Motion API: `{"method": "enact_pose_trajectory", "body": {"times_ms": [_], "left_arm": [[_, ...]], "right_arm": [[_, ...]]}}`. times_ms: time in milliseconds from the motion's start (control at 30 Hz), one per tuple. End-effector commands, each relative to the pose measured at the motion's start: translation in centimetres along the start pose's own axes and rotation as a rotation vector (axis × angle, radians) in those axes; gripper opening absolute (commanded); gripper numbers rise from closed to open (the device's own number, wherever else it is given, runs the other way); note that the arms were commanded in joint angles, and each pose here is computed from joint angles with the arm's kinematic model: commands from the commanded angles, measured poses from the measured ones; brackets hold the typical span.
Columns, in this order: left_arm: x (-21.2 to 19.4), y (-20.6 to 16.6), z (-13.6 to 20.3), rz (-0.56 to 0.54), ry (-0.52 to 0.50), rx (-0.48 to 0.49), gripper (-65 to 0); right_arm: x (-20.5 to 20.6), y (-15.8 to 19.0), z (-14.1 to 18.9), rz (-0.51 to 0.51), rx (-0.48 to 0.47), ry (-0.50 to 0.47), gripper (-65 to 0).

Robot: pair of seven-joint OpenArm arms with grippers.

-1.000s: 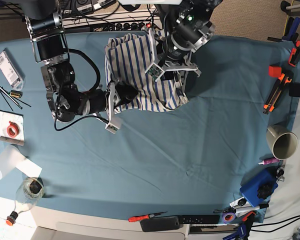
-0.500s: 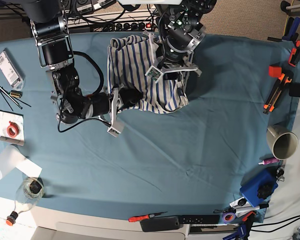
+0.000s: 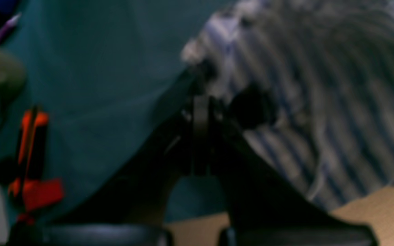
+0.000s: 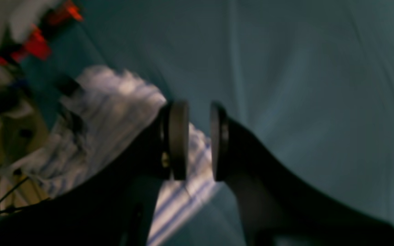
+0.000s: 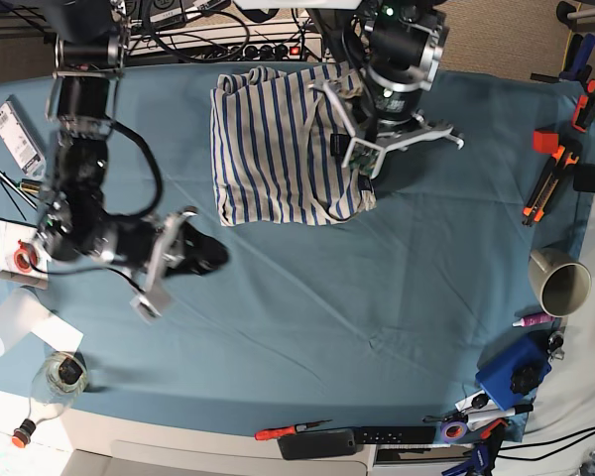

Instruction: Fold the T-shirt properly

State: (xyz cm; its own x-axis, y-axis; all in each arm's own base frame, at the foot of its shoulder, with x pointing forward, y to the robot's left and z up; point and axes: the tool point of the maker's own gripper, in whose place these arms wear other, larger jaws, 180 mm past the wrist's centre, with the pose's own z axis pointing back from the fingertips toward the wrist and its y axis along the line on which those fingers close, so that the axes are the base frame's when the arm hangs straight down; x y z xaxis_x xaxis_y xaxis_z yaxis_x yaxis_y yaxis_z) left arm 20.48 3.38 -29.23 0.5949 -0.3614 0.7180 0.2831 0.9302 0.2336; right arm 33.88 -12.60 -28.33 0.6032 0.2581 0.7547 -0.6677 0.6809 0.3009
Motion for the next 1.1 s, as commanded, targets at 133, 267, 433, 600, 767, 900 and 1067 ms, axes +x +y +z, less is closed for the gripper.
{"method": "enact_pose_trajectory", "body": {"times_ms": [133, 267, 433, 600, 767, 900, 1067], "left_arm": [[-0.5, 1.0, 0.7, 0.037, 0.003, 0.065, -65.0], [-0.6, 2.8, 0.9, 0.041, 0.006, 0.16, -65.0], [-2.3, 5.5, 0.7, -0.013, 0.05, 0.228, -65.0], [-4.4, 8.4, 0.3, 0.079, 0.104, 0.251, -65.0], [-7.4, 10.4, 0.7, 0.192, 0.181, 0.255, -65.0], [-9.6, 10.5, 1.4, 0.21, 0.242, 0.223, -65.0], [-12.9, 11.4, 3.1, 0.23, 0.336, 0.256, -65.0]], "right_arm": [[-0.2, -0.8, 2.7, -0.034, -0.057, -0.082, -53.0], [-1.1, -1.4, 5.3, -0.054, -0.136, -0.12, -52.9], [-2.5, -1.1, 8.1, -0.042, -0.227, -0.129, -52.9], [-4.9, -1.1, 10.5, -0.062, -0.317, -0.097, -52.9], [-5.9, -0.9, 12.8, -0.066, -0.391, -0.091, -52.9], [-6.9, -1.2, 14.1, -0.088, -0.433, -0.084, -53.0], [-8.2, -1.3, 15.0, -0.117, -0.458, -0.064, -52.9]]}}
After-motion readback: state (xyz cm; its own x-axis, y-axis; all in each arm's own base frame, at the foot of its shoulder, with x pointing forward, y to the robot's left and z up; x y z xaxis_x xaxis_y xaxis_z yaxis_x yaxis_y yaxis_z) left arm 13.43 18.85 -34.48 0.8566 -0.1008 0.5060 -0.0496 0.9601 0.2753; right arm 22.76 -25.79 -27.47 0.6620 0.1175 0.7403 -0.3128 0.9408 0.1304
